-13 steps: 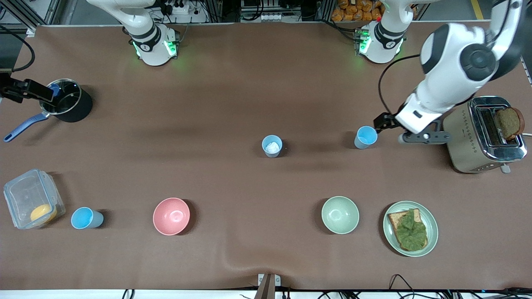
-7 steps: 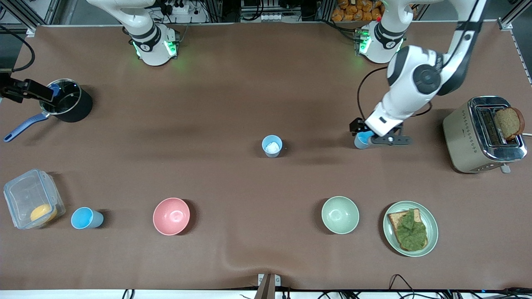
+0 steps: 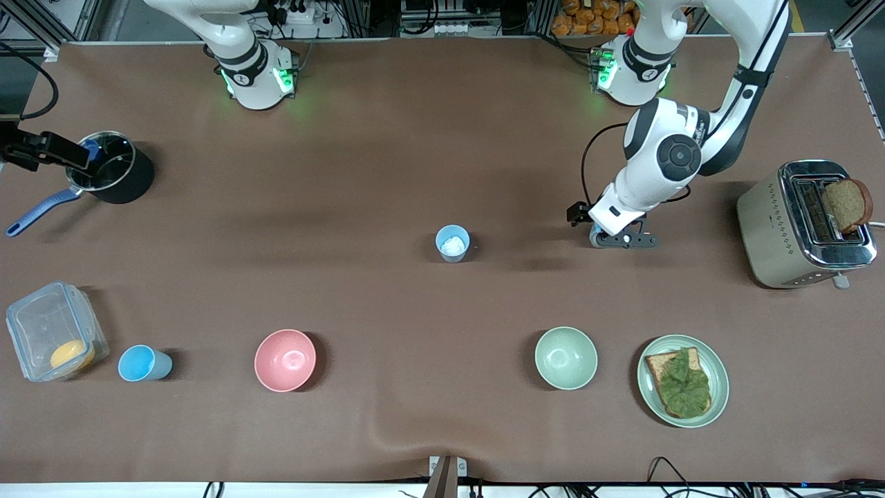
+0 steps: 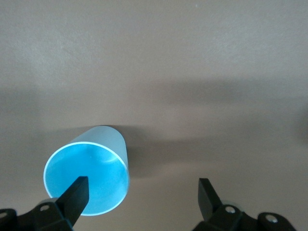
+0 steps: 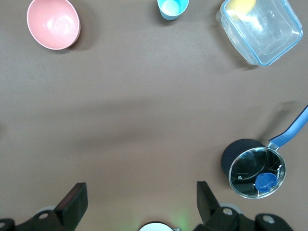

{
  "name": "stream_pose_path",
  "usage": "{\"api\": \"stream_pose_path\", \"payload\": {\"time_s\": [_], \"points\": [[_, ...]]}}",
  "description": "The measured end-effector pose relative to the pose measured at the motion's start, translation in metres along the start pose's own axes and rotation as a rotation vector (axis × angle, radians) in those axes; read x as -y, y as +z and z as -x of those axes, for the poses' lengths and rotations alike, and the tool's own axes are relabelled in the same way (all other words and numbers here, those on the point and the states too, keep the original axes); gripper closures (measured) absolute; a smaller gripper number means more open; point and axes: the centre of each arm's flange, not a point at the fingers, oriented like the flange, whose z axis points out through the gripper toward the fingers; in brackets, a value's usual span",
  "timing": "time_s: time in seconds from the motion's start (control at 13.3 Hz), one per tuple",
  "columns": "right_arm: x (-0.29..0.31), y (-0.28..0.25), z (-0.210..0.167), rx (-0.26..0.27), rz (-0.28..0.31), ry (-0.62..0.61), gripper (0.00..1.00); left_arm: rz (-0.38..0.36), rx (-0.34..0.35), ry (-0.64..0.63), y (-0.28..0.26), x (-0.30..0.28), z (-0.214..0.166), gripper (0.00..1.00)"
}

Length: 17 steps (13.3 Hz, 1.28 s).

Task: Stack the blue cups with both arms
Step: 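Lower the left gripper onto the blue cup and grasp it, then lift the blue cup with the left gripper over the placed cup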

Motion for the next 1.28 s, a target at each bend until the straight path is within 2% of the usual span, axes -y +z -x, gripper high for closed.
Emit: {"api": "stream_pose_path", "payload": {"time_s": [0.3, 0.38, 0.75, 0.98, 1.05, 1.28], "points": [[0.000, 0.000, 0.000, 0.001, 0.000, 0.000, 0.00, -0.003, 0.034, -0.012, 0.027, 0.008, 0.006, 0.00], [0.000, 0.000, 0.000, 0.002, 0.000, 0.000, 0.00, -0.005, 0.044, -0.020, 0.033, 0.013, 0.008, 0.07], [0.000, 0.000, 0.000, 0.004, 0.000, 0.000, 0.00, -0.009, 0.045, -0.055, 0.035, 0.041, 0.001, 0.61], [-0.001, 0.001, 0.001, 0.006, 0.000, 0.002, 0.00, -0.007, 0.021, -0.059, 0.024, 0.043, -0.003, 0.90], [-0.001, 0.001, 0.001, 0.006, 0.000, 0.002, 0.00, -0.005, 0.006, -0.057, 0.017, 0.042, -0.005, 0.96], [-0.003, 0.001, 0.001, 0.007, 0.000, 0.005, 0.00, 0.004, -0.067, -0.033, -0.031, 0.026, -0.016, 0.96]]}}
